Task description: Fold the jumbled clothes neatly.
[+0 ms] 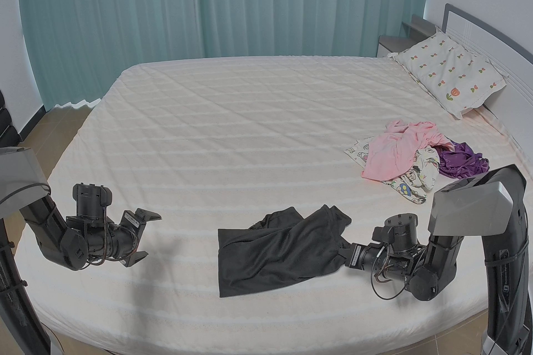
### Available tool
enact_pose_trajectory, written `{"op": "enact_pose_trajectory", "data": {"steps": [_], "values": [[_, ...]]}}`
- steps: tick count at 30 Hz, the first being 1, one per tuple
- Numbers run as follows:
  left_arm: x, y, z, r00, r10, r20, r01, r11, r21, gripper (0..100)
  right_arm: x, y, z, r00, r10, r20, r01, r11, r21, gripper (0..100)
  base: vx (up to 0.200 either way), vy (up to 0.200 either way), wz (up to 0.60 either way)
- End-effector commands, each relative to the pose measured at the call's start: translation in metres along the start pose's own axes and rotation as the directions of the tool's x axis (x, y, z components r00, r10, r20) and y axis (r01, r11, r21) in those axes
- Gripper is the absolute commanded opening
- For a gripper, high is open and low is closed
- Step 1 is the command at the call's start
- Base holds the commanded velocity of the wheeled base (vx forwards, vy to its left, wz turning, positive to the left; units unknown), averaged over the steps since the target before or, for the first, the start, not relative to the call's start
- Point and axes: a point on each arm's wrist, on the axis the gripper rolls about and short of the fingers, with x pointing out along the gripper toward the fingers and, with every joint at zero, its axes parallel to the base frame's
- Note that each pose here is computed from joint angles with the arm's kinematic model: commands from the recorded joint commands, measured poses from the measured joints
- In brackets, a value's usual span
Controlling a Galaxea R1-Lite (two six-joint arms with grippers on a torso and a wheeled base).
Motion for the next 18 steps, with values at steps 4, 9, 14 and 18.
{"op": "enact_pose_trajectory", "data": {"steps": [4,9,14,18], "values": [[0.000,0.000,0.000,1.000,0.002,-0.001,-0.002,1.000,-0.001,100,-0.006,-0.004,-0.001,0.997,-0.066,0.026,0.066,0.998,0.002,0,0.000,0.000,0.00],[0.000,0.000,0.000,1.000,0.000,0.000,0.000,1.000,0.000,100,-0.011,-0.005,-0.001,0.995,-0.093,0.030,0.093,0.996,-0.004,0,0.000,0.000,0.00],[0.000,0.000,0.000,1.000,0.002,-0.001,-0.002,1.000,-0.001,100,-0.011,-0.007,-0.001,0.990,-0.131,0.041,0.132,0.991,-0.024,0,0.000,0.000,0.00],[0.000,0.000,0.000,1.000,0.000,0.000,0.000,1.000,0.000,100,-0.013,-0.007,-0.004,0.984,-0.173,0.033,0.174,0.984,-0.038,0,0.000,0.000,0.00]]}}
